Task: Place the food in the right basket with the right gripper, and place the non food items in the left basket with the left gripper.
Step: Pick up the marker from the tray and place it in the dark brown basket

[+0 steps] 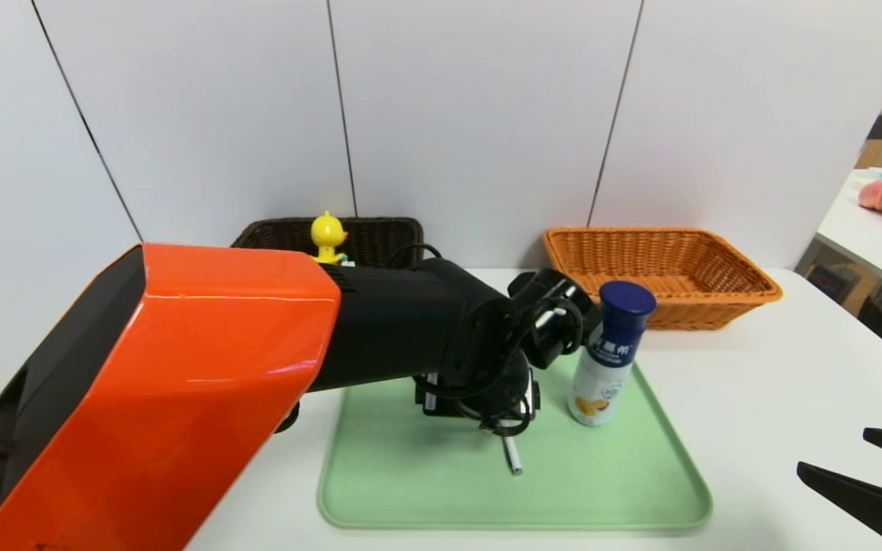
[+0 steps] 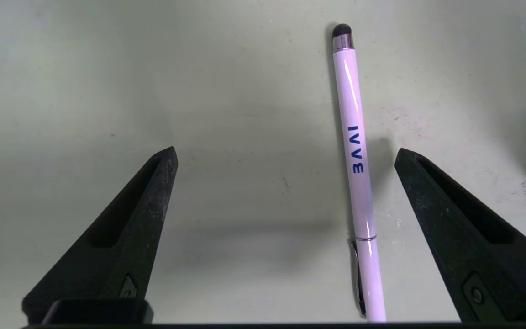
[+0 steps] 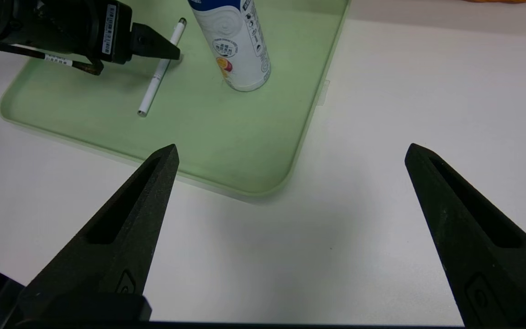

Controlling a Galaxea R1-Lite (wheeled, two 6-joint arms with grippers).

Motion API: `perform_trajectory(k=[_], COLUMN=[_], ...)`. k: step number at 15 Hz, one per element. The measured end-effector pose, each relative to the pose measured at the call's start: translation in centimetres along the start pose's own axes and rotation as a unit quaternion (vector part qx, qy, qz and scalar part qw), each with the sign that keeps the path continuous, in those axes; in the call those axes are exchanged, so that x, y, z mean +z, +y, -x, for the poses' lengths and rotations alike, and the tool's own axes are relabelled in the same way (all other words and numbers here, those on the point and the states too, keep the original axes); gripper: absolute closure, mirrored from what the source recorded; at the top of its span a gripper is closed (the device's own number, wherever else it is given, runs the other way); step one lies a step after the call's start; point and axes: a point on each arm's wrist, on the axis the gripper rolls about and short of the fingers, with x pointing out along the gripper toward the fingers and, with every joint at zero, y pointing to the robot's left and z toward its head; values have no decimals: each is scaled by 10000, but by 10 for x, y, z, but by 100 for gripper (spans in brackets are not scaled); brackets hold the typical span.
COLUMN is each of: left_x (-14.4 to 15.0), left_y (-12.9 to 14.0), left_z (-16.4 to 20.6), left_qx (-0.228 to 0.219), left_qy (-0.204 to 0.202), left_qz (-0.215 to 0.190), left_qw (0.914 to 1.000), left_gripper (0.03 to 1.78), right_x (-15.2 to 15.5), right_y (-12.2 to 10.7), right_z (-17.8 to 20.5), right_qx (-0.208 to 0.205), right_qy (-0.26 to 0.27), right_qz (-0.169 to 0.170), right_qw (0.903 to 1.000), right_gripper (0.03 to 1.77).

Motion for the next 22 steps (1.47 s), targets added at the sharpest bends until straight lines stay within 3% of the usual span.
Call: perform_trajectory(k=[11, 22], left_x=[0, -1], left_y=[2, 2], left_z=[2, -1], left_qx=[-202, -147], left_qy=[281, 278], left_qz=[126, 50], left_qw=[9993, 9995], left_gripper=[12, 12], right_x=[-1, -1], right_y=[0, 1], right_z=[2, 2], right_qx=[1, 3], right_qy=[-37, -49], right_qz=[13, 14], right_qw=[10000, 10000], right_gripper=[9, 9])
